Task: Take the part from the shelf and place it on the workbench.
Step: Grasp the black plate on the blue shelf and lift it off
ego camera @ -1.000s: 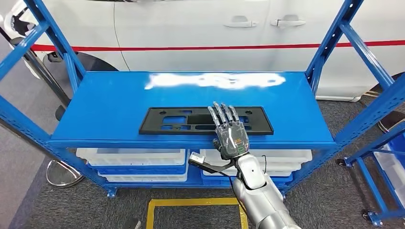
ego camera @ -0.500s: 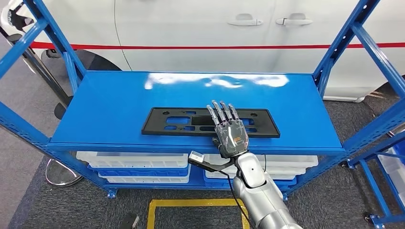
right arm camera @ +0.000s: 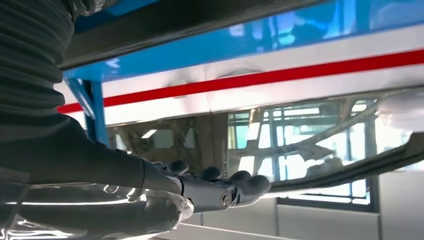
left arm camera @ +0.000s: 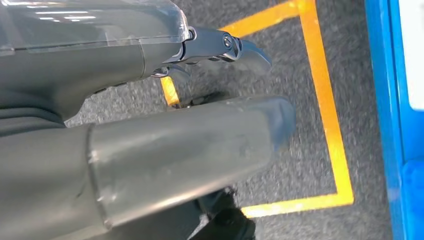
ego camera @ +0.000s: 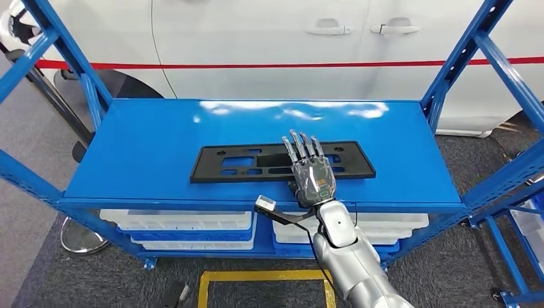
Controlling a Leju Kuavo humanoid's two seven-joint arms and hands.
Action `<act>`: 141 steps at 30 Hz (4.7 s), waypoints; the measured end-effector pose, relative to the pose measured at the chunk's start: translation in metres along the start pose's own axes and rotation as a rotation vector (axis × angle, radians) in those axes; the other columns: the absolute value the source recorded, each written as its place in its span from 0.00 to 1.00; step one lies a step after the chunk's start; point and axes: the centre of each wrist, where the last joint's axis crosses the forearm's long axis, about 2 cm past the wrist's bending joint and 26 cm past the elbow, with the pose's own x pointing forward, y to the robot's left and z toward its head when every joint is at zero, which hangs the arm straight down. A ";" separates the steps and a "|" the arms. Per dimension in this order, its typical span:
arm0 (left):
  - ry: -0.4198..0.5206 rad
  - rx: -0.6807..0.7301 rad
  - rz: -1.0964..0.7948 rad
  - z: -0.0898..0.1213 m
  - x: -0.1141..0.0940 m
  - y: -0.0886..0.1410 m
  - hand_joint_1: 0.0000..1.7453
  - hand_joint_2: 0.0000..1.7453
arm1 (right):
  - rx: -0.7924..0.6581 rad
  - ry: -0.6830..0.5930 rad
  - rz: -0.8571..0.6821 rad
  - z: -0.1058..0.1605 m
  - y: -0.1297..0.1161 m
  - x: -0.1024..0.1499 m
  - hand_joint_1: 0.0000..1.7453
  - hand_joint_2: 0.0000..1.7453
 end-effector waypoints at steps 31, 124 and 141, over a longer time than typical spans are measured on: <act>-0.017 0.008 -0.003 -0.003 0.006 0.003 0.00 0.00 | 0.069 -0.048 0.029 0.001 0.012 0.006 0.00 1.00; -0.104 0.140 0.015 0.004 -0.010 0.000 0.00 1.00 | -0.569 -0.471 -0.308 -0.018 -0.112 0.083 1.00 1.00; -0.093 0.147 0.034 0.005 -0.011 0.000 0.00 1.00 | -0.576 -0.369 -0.322 -0.012 -0.107 0.065 1.00 1.00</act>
